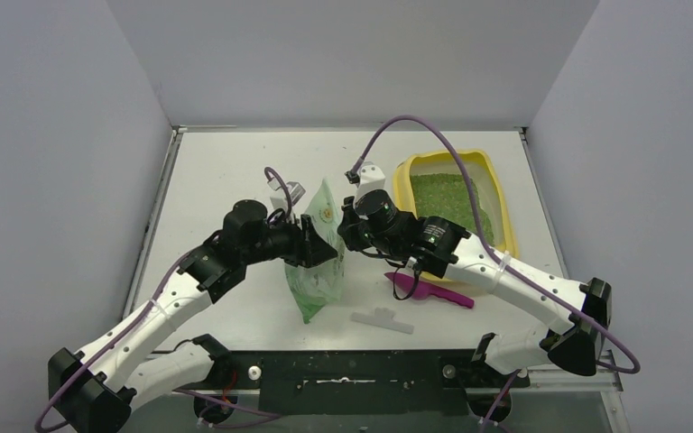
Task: Fill the litter box with clean litter
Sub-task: Open the cat litter bag at the center of the board.
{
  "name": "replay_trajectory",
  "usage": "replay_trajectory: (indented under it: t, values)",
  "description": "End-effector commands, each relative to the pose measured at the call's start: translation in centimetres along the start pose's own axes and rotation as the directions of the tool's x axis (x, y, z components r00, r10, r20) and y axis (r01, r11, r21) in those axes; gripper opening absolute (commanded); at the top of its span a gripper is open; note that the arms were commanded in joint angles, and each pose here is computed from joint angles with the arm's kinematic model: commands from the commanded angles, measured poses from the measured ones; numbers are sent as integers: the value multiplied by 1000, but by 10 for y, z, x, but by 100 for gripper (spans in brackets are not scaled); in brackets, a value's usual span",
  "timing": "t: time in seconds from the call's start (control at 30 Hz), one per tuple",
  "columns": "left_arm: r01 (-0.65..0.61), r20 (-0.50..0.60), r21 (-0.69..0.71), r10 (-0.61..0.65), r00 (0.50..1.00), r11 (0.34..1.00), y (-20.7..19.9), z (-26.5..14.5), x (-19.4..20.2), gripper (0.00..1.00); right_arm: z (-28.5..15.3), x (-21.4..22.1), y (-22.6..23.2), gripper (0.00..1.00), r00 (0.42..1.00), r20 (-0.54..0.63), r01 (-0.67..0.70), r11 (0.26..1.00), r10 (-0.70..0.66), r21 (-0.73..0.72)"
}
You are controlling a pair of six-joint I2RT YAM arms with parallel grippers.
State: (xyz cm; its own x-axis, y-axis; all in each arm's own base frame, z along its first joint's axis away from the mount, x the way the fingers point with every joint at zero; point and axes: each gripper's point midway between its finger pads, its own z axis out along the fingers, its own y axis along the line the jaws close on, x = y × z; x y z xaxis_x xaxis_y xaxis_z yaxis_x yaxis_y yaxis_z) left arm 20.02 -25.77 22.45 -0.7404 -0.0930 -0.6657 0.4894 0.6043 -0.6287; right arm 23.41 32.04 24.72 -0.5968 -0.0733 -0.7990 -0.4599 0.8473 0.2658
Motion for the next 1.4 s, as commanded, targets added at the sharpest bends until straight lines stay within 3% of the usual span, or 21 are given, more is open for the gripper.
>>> replay_trajectory:
  t: [0.0, 0.23, 0.37, 0.53, 0.63, 0.73, 0.8, 0.9, 1.07, 1.2, 1.3, 1.37]
  values:
    - [-57, 59, 129, 50, 997, 990, -35, -1, -23, 45, -28, -50, 18, 0, 987, 149, -53, 995, 65, -86]
    - [-144, -32, -195, 141, 990, 970, 0, 0, -8, 37, -31, -56, 23, 0, 984, 158, -64, 992, 81, -108]
    - [-210, -81, -352, 194, 978, 912, 13, -3, -3, 36, -32, -58, 27, 0, 983, 159, -73, 990, 92, -123]
    - [-224, -49, -472, 228, 972, 853, 19, 3, 0, 35, -36, -64, 29, 0, 976, 181, -98, 986, 122, -138]
    - [-215, -11, -483, 240, 971, 849, 14, 12, -1, 34, -37, -64, 29, 0, 974, 182, -111, 983, 137, -143]
    - [-221, 20, -524, 272, 962, 822, 14, 15, -5, 22, -37, -63, 28, 0, 973, 181, -120, 983, 145, -140]
    - [-227, 29, -562, 293, 956, 795, 18, 13, -7, 4, -38, -63, 26, 0, 971, 186, -125, 983, 149, -136]
    - [-250, 25, -630, 341, 940, 736, 27, 4, -12, 0, -41, -64, 20, 0, 969, 198, -128, 985, 149, -115]
    - [-309, -13, -787, 486, 874, 534, 33, -46, -45, 0, -42, -62, 8, 0, 975, 196, -100, 994, 108, -50]
    - [-323, -37, -841, 550, 834, 433, 27, -77, -73, 0, -41, -56, 7, 0, 980, 174, -90, 995, 96, -43]
    - [-351, -35, -809, 557, 830, 472, 20, -70, -73, 0, -37, -51, 10, 2, 984, 153, -82, 995, 90, -59]
    - [-364, -37, -779, 541, 840, 511, 18, -62, -66, 0, -37, -49, 15, 21, 986, 142, -75, 993, 87, -87]
